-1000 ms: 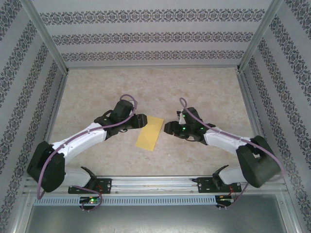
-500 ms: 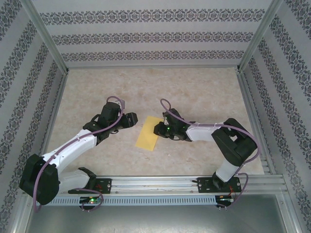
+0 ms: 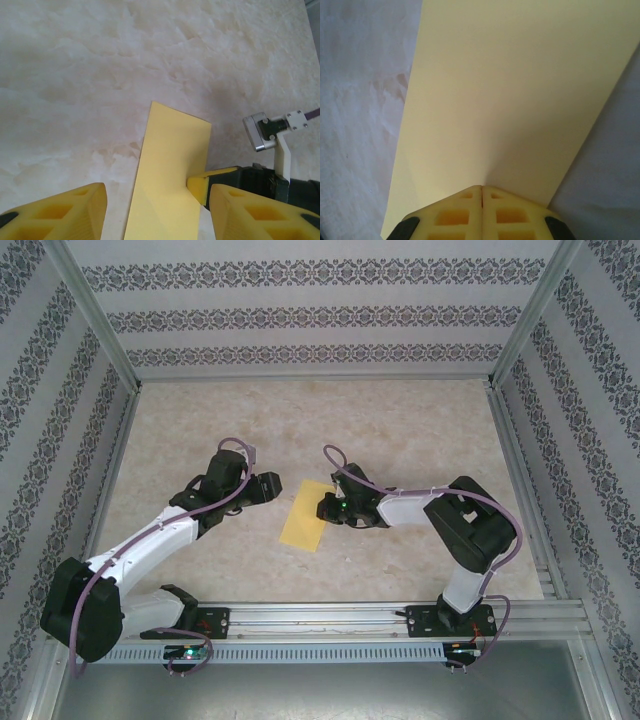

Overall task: Fold a paper plane with a square sheet of paper (fold left side to right side)
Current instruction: Rotate the paper at the center of the table.

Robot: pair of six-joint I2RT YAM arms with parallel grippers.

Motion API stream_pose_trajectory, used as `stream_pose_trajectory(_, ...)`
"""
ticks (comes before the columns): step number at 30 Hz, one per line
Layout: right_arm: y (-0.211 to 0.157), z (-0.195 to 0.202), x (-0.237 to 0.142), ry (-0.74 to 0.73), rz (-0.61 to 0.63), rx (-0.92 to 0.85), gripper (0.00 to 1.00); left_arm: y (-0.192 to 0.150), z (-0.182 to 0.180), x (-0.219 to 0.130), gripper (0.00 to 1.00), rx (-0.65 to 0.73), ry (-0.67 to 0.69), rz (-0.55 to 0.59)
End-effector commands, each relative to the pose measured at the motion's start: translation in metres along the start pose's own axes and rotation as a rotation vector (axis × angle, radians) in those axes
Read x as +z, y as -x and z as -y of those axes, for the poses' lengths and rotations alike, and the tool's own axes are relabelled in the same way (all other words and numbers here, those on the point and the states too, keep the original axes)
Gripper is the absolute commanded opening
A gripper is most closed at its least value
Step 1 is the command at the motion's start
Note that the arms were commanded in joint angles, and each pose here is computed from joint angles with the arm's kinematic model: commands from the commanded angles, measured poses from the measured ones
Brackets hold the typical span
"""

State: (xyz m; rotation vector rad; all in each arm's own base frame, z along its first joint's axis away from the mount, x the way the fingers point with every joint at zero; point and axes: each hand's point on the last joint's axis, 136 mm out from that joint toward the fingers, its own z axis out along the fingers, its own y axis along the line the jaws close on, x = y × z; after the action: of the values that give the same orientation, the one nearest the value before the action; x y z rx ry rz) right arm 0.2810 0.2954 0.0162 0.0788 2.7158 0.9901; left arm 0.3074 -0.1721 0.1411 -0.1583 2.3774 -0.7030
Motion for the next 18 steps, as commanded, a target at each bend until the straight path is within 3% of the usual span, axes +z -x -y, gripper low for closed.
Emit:
stream_pose_trajectory(1,-0.016,0.016,0.004,-0.019,-0.113,-0.043,0.01,-0.011,-0.002,0.005,0.55,-0.002,-0.017,-0.074)
stream_pose_trajectory(10,-0.018,0.031,-0.001,-0.031,-0.216,-0.177,0.0,-0.048,0.006,0.034,0.45,-0.054,-0.106,-0.292)
stream_pose_trajectory(18,-0.016,0.026,-0.002,-0.017,-0.229,-0.216,0.01,-0.066,0.007,0.06,0.4,-0.117,-0.162,-0.373)
